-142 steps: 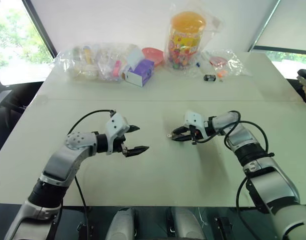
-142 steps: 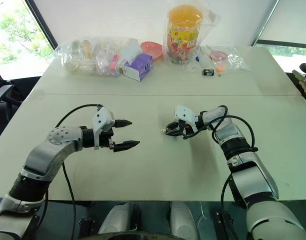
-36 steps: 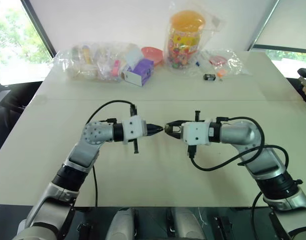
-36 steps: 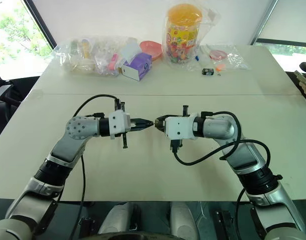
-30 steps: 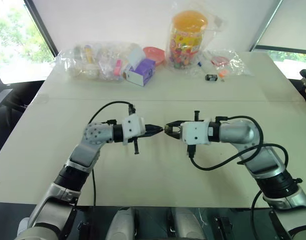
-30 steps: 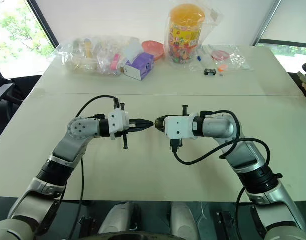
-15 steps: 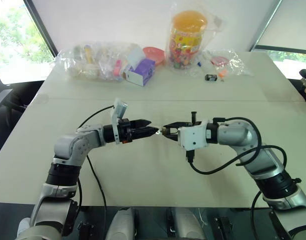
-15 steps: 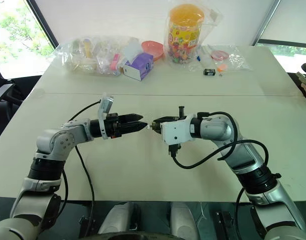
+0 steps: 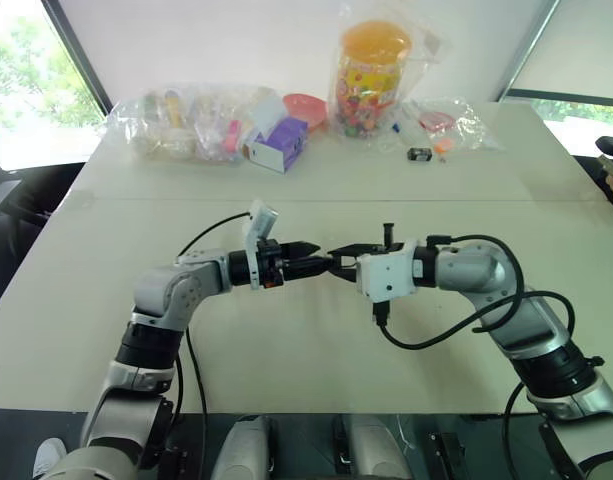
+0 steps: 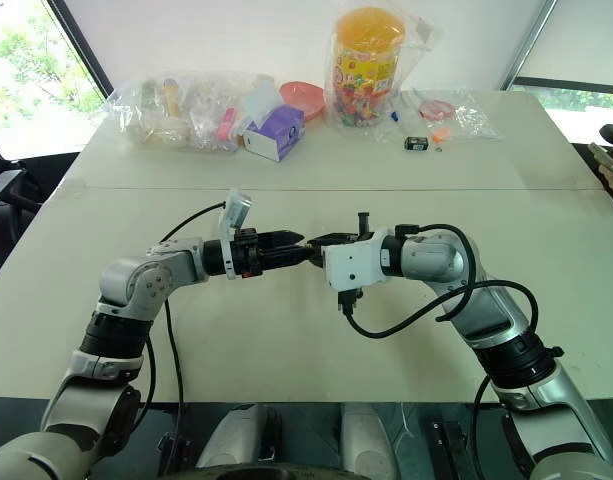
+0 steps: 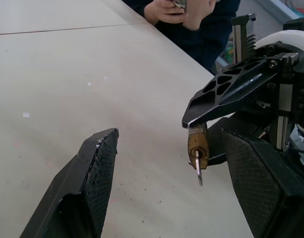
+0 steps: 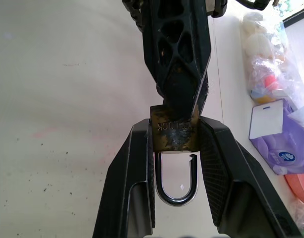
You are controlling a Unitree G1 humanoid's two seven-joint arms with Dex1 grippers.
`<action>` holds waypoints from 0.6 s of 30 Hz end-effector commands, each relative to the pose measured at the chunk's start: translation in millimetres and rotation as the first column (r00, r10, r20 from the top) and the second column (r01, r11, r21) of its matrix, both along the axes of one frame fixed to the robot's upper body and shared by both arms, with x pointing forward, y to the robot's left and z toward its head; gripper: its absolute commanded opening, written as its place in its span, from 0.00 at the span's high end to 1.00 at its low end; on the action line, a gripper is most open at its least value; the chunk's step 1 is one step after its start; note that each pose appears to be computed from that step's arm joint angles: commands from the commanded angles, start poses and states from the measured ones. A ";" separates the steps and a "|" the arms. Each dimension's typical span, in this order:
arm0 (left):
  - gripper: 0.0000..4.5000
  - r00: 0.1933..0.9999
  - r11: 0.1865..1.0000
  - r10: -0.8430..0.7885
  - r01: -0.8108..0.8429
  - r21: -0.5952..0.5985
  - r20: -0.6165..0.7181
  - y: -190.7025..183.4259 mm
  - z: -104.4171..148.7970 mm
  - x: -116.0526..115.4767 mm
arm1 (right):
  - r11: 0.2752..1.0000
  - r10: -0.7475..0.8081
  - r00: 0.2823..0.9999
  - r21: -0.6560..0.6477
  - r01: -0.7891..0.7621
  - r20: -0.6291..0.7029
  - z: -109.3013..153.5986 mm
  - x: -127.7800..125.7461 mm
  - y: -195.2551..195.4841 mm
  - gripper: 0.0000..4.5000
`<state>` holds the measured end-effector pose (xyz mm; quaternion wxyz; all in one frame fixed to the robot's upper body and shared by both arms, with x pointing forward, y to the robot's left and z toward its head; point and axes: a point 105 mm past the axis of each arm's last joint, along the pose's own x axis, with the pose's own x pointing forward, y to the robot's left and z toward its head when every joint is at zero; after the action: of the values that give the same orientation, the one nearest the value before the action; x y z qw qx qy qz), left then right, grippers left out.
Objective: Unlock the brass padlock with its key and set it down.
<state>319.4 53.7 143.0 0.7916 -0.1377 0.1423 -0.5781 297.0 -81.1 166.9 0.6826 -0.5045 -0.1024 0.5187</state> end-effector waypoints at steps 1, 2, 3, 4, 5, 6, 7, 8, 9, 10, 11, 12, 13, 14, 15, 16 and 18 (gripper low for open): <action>0.25 0.999 1.000 -0.007 0.007 -0.001 0.052 -5.7 7.1 2.0 | 1.000 0.018 0.999 0.018 -0.019 0.049 11.1 -3.4 4.1 0.85; 0.25 0.999 1.000 -0.003 0.003 -0.001 0.051 -6.3 6.5 3.1 | 1.000 0.018 0.999 0.018 -0.019 0.050 11.1 -3.4 4.1 0.85; 0.25 0.999 1.000 -0.001 0.001 0.000 0.050 -7.1 5.8 3.8 | 1.000 0.018 0.999 0.018 -0.019 0.051 11.2 -3.4 4.1 0.85; 0.25 0.999 1.000 -0.002 0.002 -0.001 0.051 -7.9 5.5 4.0 | 1.000 0.018 0.999 0.018 -0.019 0.051 11.4 -3.5 4.2 0.85; 0.37 0.999 1.000 -0.001 0.002 -0.003 0.050 -8.5 5.4 4.3 | 1.000 0.018 0.999 0.018 -0.019 0.051 11.6 -3.5 4.2 0.85; 0.43 0.999 1.000 -0.004 0.004 -0.004 0.050 -8.9 5.2 4.1 | 1.000 0.018 0.998 0.017 -0.019 0.052 11.7 -3.5 4.2 0.85; 0.55 0.999 1.000 -0.005 0.005 -0.004 0.051 -9.2 5.1 4.0 | 1.000 0.018 0.998 0.017 -0.019 0.053 11.8 -3.6 4.3 0.85; 0.67 0.999 1.000 -0.006 0.006 -0.005 0.051 -9.5 5.0 4.0 | 1.000 0.018 0.998 0.016 -0.019 0.054 11.9 -3.6 4.4 0.85; 0.77 0.999 1.000 -0.005 0.006 -0.005 0.051 -9.8 4.7 4.2 | 1.000 0.018 0.998 0.017 -0.019 0.055 12.2 -3.7 4.5 0.85; 0.90 0.999 1.000 -0.005 0.005 -0.006 0.050 -10.1 4.6 4.4 | 1.000 0.018 0.998 0.017 -0.019 0.055 12.3 -3.7 4.6 0.85; 0.99 0.999 1.000 -0.004 0.005 -0.010 0.049 -10.6 4.9 4.6 | 1.000 0.019 0.998 0.015 -0.020 0.056 12.4 -3.8 4.8 0.85; 1.00 0.999 1.000 -0.004 0.005 -0.014 0.048 -11.1 5.6 4.9 | 1.000 0.019 0.998 0.014 -0.020 0.057 12.7 -3.8 4.8 0.85; 1.00 0.999 1.000 -0.005 0.006 -0.017 0.046 -11.4 6.1 5.0 | 1.000 0.020 0.998 0.013 -0.020 0.057 12.9 -3.7 4.9 0.85; 1.00 0.999 1.000 -0.006 0.007 -0.019 0.045 -11.6 6.5 5.0 | 1.000 0.020 0.998 0.012 -0.021 0.058 13.0 -3.7 5.0 0.85; 1.00 0.999 1.000 -0.007 0.008 -0.020 0.044 -11.5 6.9 5.0 | 1.000 0.020 0.998 0.011 -0.021 0.059 13.1 -3.7 5.0 0.85; 1.00 0.999 1.000 -0.008 0.009 -0.021 0.044 -11.3 7.2 4.9 | 1.000 0.021 0.998 0.010 -0.022 0.059 13.2 -3.9 5.1 0.85; 1.00 0.999 1.000 -0.010 0.011 -0.021 0.042 -10.5 7.8 4.7 | 1.000 0.021 0.998 0.012 -0.022 0.059 13.7 -4.1 5.3 0.85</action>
<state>317.3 38.5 141.3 0.7771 -0.1437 0.1364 -0.5974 301.1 -84.5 165.1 0.6863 -0.5135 -0.0930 0.5066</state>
